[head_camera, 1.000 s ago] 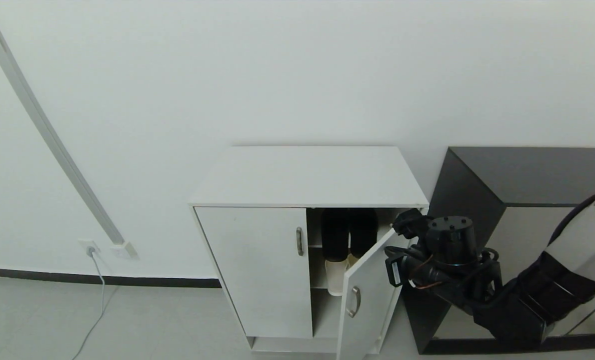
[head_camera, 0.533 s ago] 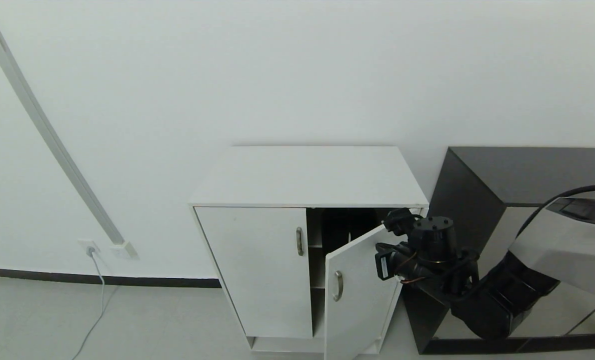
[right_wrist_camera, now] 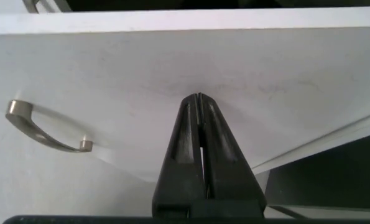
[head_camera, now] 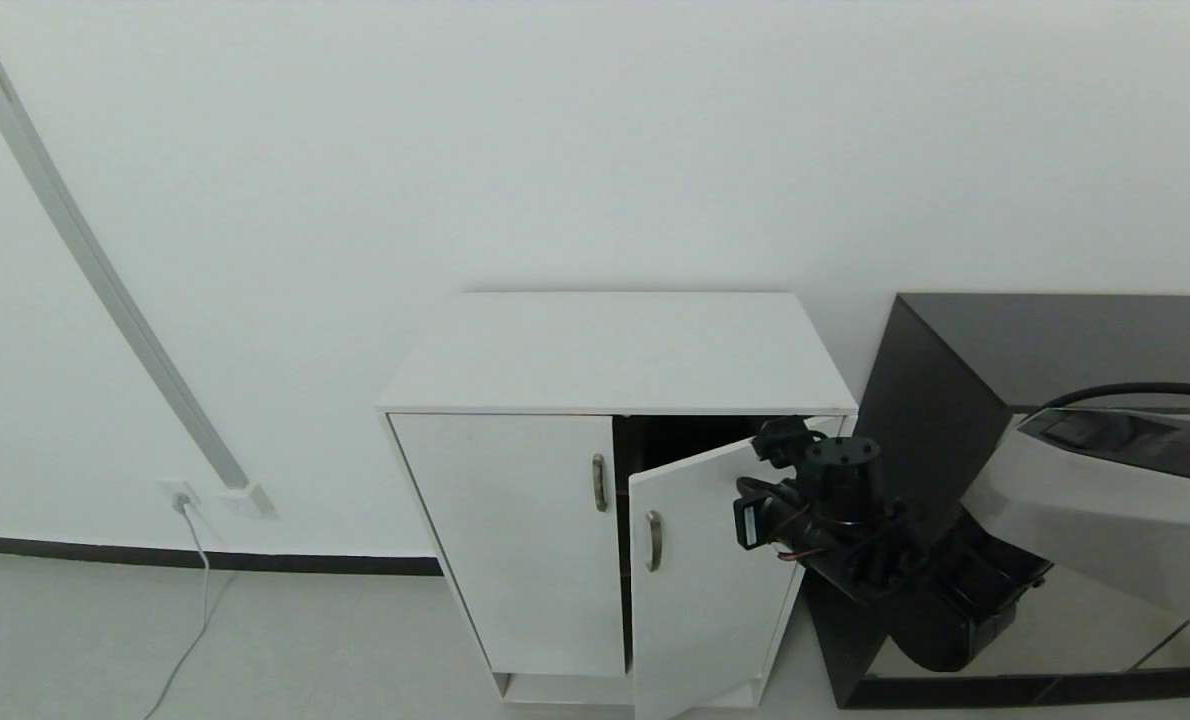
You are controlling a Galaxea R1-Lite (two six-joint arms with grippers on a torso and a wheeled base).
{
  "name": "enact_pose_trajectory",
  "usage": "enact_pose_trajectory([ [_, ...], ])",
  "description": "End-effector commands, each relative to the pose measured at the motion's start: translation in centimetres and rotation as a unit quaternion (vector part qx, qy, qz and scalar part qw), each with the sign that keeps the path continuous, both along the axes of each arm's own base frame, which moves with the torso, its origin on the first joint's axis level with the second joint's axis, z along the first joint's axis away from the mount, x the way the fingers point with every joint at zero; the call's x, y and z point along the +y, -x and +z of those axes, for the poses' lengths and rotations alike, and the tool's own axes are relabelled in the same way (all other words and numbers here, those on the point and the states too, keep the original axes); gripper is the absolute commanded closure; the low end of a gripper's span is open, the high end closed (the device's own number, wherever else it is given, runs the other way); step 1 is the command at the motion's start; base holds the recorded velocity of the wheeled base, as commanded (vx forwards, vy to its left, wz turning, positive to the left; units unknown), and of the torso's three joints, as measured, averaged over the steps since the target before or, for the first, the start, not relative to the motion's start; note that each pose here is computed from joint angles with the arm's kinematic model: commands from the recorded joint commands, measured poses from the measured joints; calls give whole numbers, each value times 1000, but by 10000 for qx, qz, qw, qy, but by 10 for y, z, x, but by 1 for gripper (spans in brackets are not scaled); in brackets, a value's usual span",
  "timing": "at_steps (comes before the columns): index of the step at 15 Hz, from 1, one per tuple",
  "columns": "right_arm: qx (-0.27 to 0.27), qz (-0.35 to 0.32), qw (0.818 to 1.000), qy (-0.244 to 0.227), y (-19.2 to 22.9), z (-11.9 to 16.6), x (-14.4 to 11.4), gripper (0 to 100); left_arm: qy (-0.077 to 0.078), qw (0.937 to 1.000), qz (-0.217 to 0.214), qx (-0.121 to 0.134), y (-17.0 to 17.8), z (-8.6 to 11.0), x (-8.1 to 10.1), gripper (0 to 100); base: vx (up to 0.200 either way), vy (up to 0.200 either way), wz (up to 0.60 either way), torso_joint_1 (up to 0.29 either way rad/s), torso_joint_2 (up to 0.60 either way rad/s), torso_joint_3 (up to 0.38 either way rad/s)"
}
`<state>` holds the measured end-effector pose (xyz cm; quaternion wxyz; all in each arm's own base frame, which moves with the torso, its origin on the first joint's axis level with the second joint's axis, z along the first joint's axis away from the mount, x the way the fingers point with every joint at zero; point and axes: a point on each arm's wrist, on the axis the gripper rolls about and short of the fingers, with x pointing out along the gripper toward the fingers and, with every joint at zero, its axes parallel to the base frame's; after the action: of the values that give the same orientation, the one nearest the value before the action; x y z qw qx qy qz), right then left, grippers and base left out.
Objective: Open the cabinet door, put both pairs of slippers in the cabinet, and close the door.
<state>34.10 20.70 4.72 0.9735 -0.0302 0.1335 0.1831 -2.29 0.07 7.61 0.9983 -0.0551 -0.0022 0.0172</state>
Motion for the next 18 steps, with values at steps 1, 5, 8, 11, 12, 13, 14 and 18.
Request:
enact_pose_trajectory([
  [1,16,-32,10000,4,-5,-6,0,100,1,10000,3,-3,0,0,0,100,0,0,0,0,0,0],
  [5,-82,-55,9999,-56,-11,-5,1,100,1,10000,3,5,0,0,0,100,0,0,0,0,0,0],
  [8,-122,-63,9999,-78,-13,-5,3,100,1,10000,3,5,0,0,0,100,0,0,0,0,0,0],
  [11,-193,-83,9997,-107,-15,-5,4,100,1,10000,3,5,0,0,0,100,0,0,0,0,0,0],
  [12,-187,-83,9997,-103,-15,-6,4,100,1,10000,3,5,0,0,0,100,0,0,0,0,0,0],
  [13,-207,-91,9997,-115,-17,-6,4,100,1,10000,-5,-3,0,0,0,100,0,0,0,0,0,0],
  [14,-211,-111,9997,-104,-18,-7,4,100,1,10000,3,-3,0,0,0,100,0,0,0,0,0,0],
  [18,-275,-179,9994,-131,-23,-7,4,100,1,10000,-5,5,0,0,0,100,0,0,0,0,0,0],
])
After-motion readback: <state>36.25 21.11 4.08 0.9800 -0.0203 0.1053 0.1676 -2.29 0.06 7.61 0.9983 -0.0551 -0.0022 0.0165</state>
